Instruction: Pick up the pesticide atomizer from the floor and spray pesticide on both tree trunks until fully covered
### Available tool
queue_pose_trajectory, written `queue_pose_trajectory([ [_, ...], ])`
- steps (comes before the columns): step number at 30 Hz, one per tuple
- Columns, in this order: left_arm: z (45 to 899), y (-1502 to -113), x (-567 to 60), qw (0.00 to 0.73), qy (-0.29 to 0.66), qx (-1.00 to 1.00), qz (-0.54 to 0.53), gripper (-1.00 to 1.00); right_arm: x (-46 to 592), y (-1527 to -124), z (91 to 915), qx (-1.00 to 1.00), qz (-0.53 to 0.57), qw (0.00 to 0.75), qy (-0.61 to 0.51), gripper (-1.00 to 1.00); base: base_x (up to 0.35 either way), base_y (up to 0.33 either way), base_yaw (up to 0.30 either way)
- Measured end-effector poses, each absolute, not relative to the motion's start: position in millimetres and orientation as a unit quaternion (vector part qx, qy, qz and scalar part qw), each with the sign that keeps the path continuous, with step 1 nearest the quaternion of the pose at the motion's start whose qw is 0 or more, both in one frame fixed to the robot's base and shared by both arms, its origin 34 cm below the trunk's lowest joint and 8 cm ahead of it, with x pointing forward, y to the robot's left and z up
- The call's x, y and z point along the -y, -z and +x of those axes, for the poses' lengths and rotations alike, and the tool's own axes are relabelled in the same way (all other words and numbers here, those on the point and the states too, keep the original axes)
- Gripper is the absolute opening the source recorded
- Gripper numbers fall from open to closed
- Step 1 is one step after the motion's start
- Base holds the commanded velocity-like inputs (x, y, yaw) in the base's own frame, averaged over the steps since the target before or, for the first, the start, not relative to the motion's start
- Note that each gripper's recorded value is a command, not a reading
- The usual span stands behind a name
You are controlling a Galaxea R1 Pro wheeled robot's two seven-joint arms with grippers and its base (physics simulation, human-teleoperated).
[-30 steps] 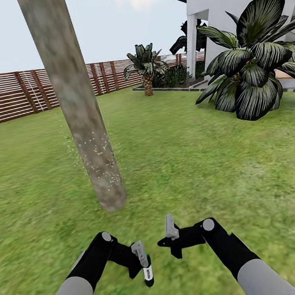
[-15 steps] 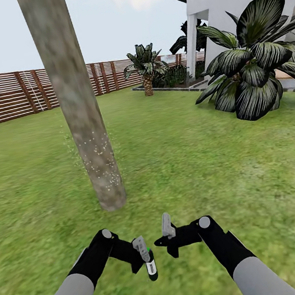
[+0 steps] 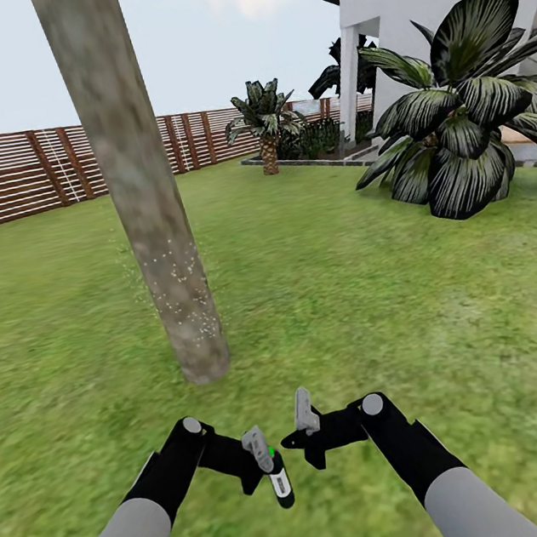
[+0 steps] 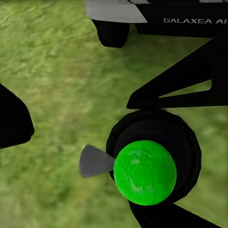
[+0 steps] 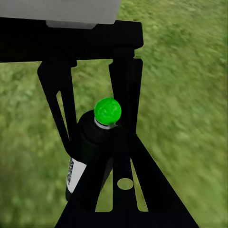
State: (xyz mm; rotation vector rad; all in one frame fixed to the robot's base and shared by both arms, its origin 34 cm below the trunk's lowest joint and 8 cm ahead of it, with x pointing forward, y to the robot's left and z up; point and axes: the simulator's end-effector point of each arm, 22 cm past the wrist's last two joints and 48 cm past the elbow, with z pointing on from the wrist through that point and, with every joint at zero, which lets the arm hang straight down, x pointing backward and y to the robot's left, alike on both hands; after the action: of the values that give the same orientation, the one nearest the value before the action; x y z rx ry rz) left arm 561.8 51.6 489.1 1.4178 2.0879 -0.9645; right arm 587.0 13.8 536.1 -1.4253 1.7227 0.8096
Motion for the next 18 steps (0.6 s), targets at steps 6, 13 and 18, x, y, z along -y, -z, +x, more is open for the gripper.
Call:
queue_pose_trajectory([
  [6, 561, -489, -49, 0.218, 0.351, -0.753, 0.512, -1.0, -14, -536, 587, -0.673, -0.556, 0.373, -0.316, -1.0, 0.0, 0.0, 0.0],
  [13, 565, -501, -39, 0.237, 0.373, -0.748, 0.496, -1.0, -14, -536, 587, -0.673, -0.556, 0.373, -0.316, -1.0, 0.0, 0.0, 0.0],
  [18, 564, -503, -35, 0.24, 0.377, -0.746, 0.495, -1.0, -14, -536, 587, -0.673, -0.556, 0.373, -0.316, -1.0, 0.0, 0.0, 0.0],
])
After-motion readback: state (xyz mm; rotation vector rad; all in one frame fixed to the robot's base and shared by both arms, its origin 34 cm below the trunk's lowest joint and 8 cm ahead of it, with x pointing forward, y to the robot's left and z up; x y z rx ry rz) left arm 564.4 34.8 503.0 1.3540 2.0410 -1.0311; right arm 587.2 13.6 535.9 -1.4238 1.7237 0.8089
